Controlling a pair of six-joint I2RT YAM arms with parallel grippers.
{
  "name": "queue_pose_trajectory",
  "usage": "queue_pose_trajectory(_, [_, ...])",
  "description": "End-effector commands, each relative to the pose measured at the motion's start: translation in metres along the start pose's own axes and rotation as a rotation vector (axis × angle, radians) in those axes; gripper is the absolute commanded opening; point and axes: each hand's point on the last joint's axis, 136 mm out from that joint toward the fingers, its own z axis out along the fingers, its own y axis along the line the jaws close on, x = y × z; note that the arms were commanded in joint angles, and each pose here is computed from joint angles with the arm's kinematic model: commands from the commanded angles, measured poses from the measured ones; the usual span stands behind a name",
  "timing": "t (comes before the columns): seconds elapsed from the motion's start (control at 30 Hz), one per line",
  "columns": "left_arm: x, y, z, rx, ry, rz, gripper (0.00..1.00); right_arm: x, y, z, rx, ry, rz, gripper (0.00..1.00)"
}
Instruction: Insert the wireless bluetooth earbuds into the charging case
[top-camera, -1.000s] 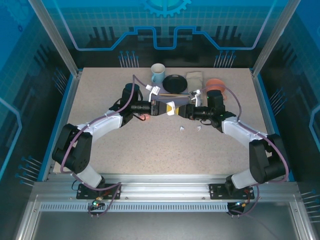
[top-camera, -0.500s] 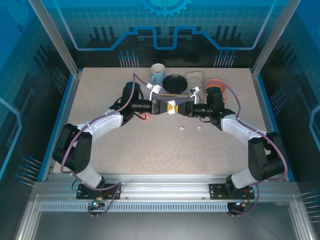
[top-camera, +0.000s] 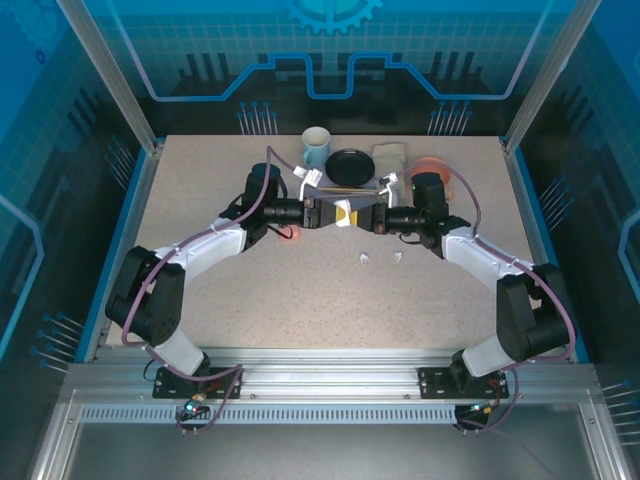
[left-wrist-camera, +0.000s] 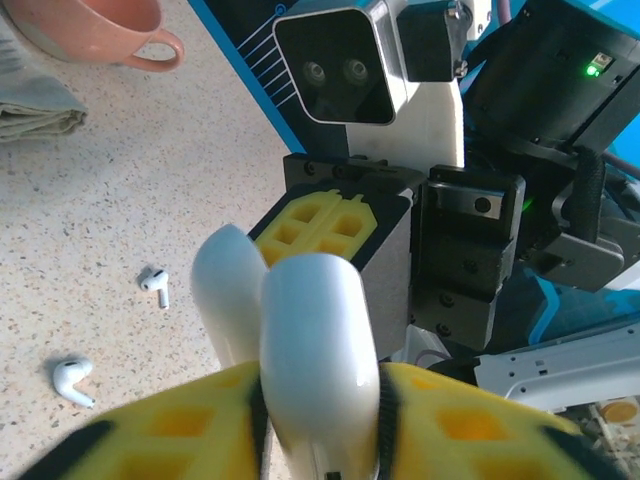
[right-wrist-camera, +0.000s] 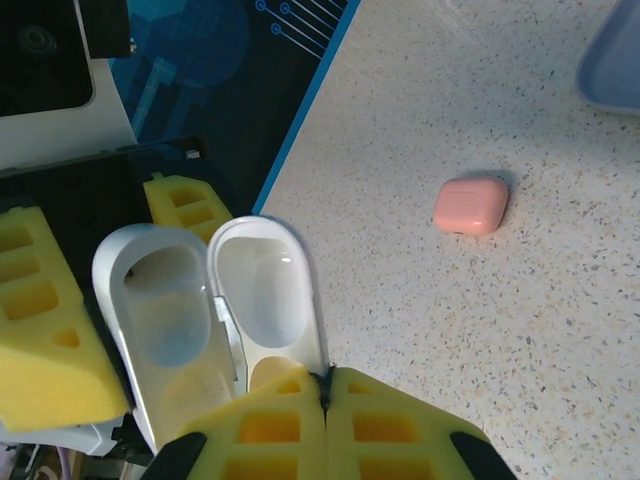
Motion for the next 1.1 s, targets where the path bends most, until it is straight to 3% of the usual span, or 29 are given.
queue_pose_trajectory(0.0, [-0.004, -0.013, 0.003, 0.029, 0.019, 0.042, 0.47, -0.007, 0.008, -0.002, 0.013, 0.008, -0.043, 0.0])
queue_pose_trajectory(0.07, [-0.004, -0.013, 0.002, 0.02, 0.028, 0.047, 0.59, -0.007, 0.005, -0.004, 0.036, 0.02, -0.054, 0.0])
queue_pose_trajectory(0.2, [-0.004, -0.015, -0.005, 0.011, 0.044, 0.056, 0.69, -0.006, 0.001, -0.008, 0.083, 0.05, -0.09, 0.0])
queue_pose_trajectory(0.5, [0.001, -0.017, -0.039, 0.002, 0.182, 0.061, 0.78, -0.006, -0.012, -0.013, 0.199, 0.141, -0.206, 0.0])
queue_pose_trajectory(0.63, [-0.001, -0.013, -0.048, -0.004, 0.181, 0.081, 0.81, -0.009, -0.018, -0.016, 0.244, 0.146, -0.228, 0.0])
queue_pose_trajectory(0.87, [0.004, 0.001, -0.04, 0.038, 0.253, 0.037, 0.83, -0.005, -0.014, -0.016, 0.253, 0.18, -0.248, 0.0])
queue_pose_trajectory(1.07, [-0.005, 0.009, -0.032, 0.047, 0.225, 0.065, 0.83, 0.002, -0.011, -0.011, 0.253, 0.217, -0.257, 0.0])
